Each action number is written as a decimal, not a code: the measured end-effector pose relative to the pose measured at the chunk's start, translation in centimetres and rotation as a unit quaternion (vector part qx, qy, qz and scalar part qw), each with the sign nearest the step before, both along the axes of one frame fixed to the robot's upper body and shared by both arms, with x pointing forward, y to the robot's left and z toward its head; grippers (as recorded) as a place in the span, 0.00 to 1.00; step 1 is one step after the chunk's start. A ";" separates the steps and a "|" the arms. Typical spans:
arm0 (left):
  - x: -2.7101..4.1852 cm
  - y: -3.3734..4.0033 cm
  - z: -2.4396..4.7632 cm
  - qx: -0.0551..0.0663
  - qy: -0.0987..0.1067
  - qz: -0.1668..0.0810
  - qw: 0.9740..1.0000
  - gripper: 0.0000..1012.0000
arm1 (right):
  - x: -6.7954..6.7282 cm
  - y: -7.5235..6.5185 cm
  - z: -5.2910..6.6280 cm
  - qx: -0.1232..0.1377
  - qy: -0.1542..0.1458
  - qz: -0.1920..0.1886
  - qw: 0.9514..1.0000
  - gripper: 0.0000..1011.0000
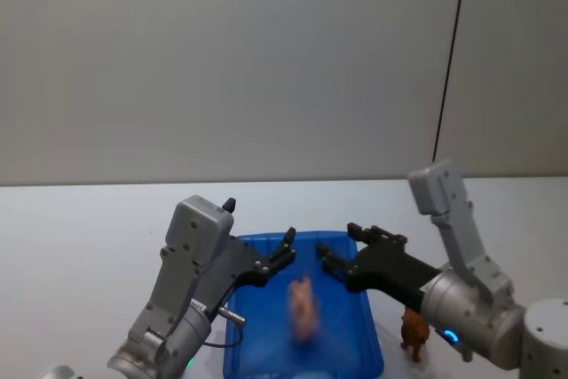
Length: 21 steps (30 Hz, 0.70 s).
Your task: Pick up the two dolls from the table and place them into the box.
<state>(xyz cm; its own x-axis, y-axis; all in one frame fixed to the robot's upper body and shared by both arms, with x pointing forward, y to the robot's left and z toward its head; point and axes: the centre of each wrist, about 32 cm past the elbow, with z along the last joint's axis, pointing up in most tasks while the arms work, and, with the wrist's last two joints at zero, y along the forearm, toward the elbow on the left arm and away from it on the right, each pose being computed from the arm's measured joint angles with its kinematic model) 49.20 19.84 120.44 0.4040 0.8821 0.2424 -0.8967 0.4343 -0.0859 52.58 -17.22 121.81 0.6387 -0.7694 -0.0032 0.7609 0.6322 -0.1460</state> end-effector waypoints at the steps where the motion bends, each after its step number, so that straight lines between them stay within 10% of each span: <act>1: 0.00 0.00 0.00 0.000 0.000 0.000 1.000 0.99 | 0.1 0.1 0.0 0.000 0.001 0.001 1.000 0.59; 11: 0.00 0.00 0.00 0.000 0.000 0.000 1.000 0.99 | 0.4 0.4 -0.3 -0.007 0.003 0.005 1.000 0.91; 21: 0.00 0.00 0.00 0.000 0.000 0.000 1.000 0.99 | -0.4 -1.0 -0.9 -0.008 -0.007 -0.022 1.000 0.99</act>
